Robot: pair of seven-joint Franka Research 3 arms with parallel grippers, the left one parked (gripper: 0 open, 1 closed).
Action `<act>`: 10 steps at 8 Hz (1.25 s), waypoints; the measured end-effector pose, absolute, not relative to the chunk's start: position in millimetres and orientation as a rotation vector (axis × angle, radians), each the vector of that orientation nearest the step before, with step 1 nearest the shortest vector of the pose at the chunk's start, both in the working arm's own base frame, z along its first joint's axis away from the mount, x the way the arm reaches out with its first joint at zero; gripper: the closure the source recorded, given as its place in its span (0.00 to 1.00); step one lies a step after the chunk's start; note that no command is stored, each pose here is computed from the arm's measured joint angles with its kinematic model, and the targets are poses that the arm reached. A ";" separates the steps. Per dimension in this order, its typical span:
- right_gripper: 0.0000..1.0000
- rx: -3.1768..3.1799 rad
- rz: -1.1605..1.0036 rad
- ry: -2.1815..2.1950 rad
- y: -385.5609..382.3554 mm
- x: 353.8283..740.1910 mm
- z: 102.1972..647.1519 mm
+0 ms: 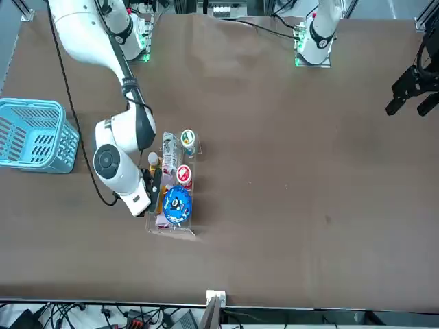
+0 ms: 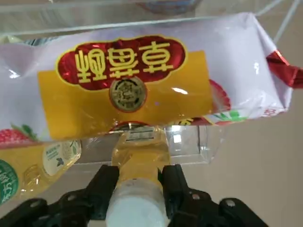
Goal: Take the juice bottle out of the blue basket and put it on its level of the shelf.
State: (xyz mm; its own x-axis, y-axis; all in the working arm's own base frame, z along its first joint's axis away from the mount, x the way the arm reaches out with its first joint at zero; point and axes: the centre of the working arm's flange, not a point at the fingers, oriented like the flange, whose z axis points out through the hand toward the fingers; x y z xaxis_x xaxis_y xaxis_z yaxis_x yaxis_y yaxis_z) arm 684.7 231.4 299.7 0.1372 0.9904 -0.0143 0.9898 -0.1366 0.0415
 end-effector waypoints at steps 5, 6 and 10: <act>0.00 2.384 0.087 1.997 224.6 693.7 322.3; 0.00 2.432 0.087 1.979 216.6 693.9 336.5; 0.00 2.610 0.090 1.854 153.9 685.8 431.0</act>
State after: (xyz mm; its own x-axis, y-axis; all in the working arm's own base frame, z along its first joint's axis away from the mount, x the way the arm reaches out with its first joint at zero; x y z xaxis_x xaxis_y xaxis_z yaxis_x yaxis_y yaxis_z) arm 685.8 153.9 431.0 0.3289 0.9409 0.0812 0.9443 -0.3285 -0.0178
